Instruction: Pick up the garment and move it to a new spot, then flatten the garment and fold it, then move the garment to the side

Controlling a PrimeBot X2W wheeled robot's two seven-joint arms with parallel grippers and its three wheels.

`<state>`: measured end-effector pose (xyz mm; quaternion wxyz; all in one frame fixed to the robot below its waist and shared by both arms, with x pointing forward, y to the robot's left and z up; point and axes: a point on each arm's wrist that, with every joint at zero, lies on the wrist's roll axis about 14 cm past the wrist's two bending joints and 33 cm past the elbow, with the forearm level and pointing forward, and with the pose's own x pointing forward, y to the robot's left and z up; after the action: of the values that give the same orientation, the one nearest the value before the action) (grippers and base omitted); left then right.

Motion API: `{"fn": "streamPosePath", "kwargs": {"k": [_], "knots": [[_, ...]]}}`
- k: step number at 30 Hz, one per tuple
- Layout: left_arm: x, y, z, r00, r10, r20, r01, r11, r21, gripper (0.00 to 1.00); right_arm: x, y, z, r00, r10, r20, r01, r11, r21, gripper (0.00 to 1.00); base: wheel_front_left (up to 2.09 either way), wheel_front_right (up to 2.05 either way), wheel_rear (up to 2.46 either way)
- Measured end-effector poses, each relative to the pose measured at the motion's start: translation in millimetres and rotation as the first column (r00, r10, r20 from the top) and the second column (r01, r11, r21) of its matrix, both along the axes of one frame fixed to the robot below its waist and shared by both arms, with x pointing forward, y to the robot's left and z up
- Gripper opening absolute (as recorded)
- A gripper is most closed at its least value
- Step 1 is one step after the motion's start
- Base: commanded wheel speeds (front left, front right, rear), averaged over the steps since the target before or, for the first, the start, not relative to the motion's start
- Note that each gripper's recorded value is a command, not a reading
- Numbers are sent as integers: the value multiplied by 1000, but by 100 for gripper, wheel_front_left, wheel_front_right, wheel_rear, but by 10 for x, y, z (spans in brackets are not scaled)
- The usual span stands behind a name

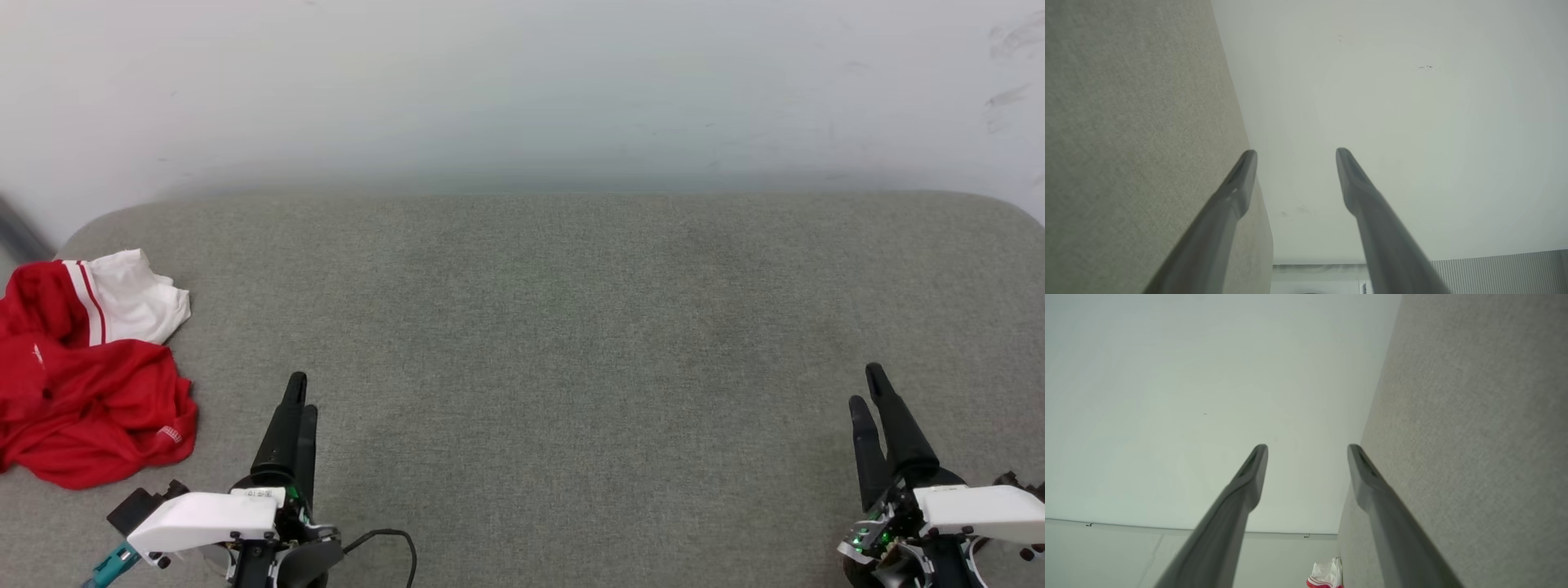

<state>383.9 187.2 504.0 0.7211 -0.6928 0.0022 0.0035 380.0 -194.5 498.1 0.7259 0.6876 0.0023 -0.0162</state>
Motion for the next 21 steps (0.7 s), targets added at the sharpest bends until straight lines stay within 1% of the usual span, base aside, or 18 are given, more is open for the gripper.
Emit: {"fn": "streamPosePath", "kwargs": {"k": [4, 9, 10, 15, 21], "knots": [[16, -24, 74, 1000, -1, 22, 0, 999, 48, 100, 7, 33, 46, 1000, 5, 13, -5, 999, -45, 100, 0, 0, 0], [28, -69, 149, 999, -8, 45, 1, 989, 150, 100, 21, 49, 138, 999, 5, 40, 1, 989, -145, 100, 0, 0, 0], [31, -89, 164, 999, -14, 50, 4, 982, 189, 100, 25, 63, 162, 999, 10, 47, -1, 981, -194, 100, 0, 0, 0], [30, -95, 183, 998, -15, 57, -3, 955, 297, 100, 31, 117, 207, 998, 30, 59, -10, 948, -318, 100, 0, 0, 0], [27, -91, 196, 998, -13, 64, -15, 905, 425, 100, 32, 163, 242, 997, 46, 69, -10, 889, -457, 100, 0, 0, 0]]}}
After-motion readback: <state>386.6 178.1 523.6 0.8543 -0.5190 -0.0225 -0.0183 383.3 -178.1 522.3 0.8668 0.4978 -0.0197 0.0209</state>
